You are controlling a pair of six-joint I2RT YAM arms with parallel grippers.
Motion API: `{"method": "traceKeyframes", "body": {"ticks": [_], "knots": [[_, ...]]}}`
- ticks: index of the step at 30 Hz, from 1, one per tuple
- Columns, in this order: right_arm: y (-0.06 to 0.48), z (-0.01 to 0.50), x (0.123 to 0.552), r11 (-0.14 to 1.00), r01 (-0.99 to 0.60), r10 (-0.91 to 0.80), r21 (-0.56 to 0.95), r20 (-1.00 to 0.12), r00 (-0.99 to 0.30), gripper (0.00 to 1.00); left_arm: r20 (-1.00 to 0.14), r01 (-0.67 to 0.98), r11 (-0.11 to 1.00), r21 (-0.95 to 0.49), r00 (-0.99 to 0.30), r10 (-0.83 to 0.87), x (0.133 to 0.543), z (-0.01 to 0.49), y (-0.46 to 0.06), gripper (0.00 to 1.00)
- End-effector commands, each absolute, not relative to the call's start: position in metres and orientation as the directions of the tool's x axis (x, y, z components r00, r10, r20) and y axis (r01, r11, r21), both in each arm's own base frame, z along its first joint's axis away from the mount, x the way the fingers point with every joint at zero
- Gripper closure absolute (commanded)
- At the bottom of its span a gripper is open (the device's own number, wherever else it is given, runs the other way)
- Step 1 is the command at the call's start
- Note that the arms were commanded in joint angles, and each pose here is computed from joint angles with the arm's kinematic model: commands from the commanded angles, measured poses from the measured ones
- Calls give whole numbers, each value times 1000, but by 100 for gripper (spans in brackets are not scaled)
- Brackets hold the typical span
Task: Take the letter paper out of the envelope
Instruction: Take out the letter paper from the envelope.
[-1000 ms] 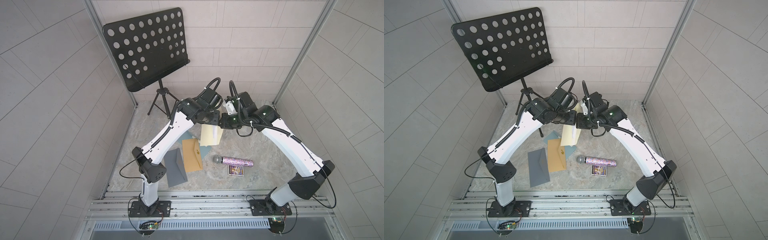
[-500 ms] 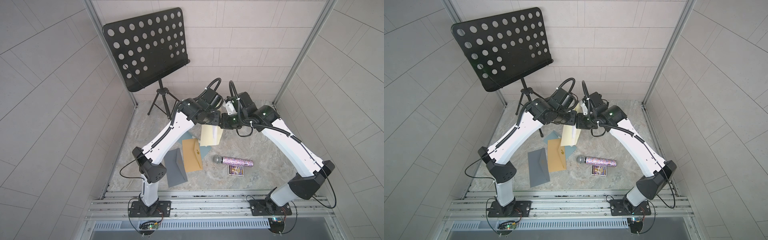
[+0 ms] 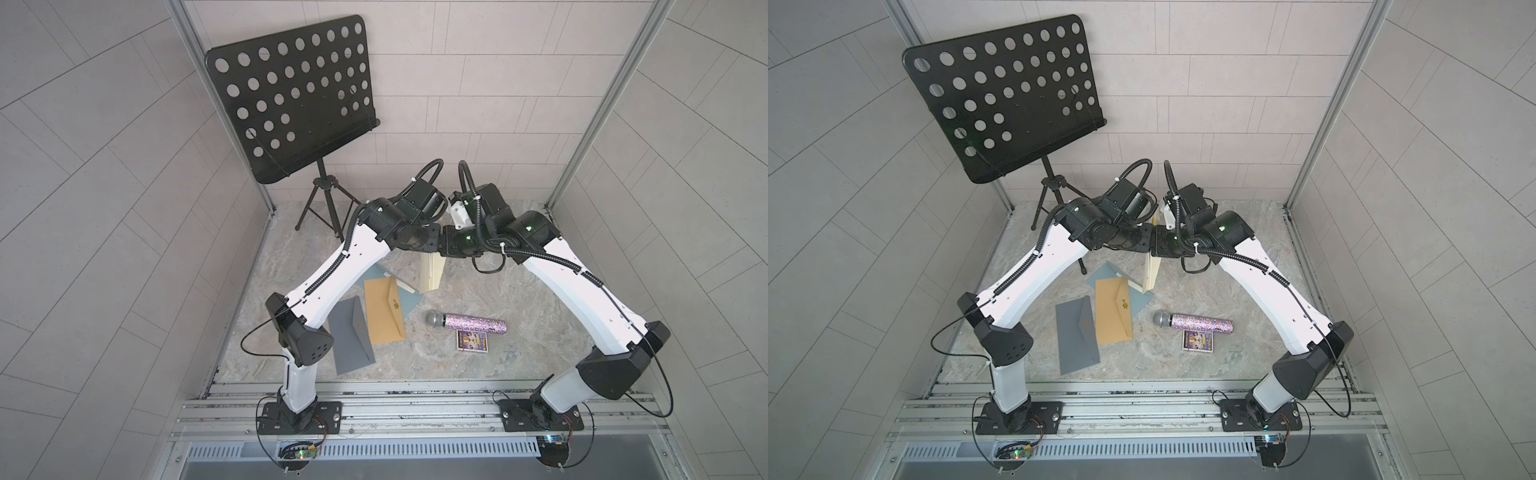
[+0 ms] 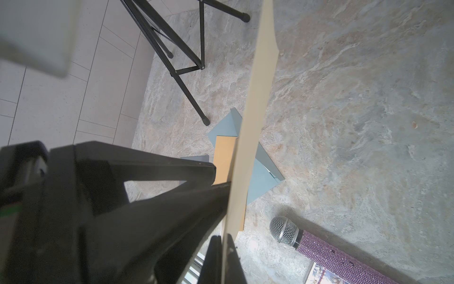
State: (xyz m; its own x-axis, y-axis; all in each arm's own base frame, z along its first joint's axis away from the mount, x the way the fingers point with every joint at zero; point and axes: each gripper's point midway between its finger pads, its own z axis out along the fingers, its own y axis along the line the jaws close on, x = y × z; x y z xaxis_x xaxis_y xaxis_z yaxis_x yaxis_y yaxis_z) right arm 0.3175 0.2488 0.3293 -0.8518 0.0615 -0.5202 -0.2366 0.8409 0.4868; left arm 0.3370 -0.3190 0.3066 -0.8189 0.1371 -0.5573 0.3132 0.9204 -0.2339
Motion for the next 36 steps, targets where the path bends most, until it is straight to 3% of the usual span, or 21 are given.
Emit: {"method": "traceKeyframes", "body": {"ticks": [1, 8, 15, 36], "knots": [[252, 349, 313, 816, -270, 76, 511, -558, -827, 100, -542, 313, 926, -211, -826, 156, 336, 296, -321, 76], [251, 349, 314, 816, -264, 83, 514, -556, -827, 100, -550, 311, 927, -209, -821, 152, 337, 297, -321, 91], [248, 346, 316, 822, -255, 86, 510, -553, -829, 100, -562, 313, 928, -204, -813, 151, 338, 300, -320, 100], [233, 309, 336, 859, -178, 100, 479, -500, -860, 100, -602, 336, 862, -380, -797, 45, 329, 346, -328, 100]]}}
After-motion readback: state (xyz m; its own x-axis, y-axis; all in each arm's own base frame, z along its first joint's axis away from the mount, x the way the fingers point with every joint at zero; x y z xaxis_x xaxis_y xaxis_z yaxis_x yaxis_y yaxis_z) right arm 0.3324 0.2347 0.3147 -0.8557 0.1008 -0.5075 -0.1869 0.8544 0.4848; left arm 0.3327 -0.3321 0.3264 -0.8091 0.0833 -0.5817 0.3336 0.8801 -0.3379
